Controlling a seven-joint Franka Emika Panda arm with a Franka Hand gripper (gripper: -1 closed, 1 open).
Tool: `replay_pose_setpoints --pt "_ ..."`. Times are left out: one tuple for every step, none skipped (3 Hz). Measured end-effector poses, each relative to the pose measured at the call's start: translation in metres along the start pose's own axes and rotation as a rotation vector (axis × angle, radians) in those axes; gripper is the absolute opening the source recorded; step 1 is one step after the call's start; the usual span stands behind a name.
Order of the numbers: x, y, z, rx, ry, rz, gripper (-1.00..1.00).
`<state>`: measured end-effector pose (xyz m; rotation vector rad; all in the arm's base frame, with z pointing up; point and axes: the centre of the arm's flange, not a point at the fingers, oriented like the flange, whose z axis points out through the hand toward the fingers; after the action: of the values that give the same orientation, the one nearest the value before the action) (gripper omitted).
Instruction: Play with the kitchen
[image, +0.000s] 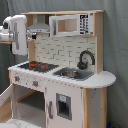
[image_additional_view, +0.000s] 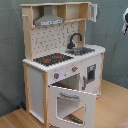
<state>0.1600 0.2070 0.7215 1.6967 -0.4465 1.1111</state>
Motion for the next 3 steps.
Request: replay_pose_setpoints --pt "0.012 0.016 0.015 -0.019 -0.013 -0.057 -1.0" --pt "0.024 0.023 0.026 -0.036 -0.012 -0.13 -1.0" --pt "0.041 0.018 0.04 -0.038 0.006 -0.212 -1.0"
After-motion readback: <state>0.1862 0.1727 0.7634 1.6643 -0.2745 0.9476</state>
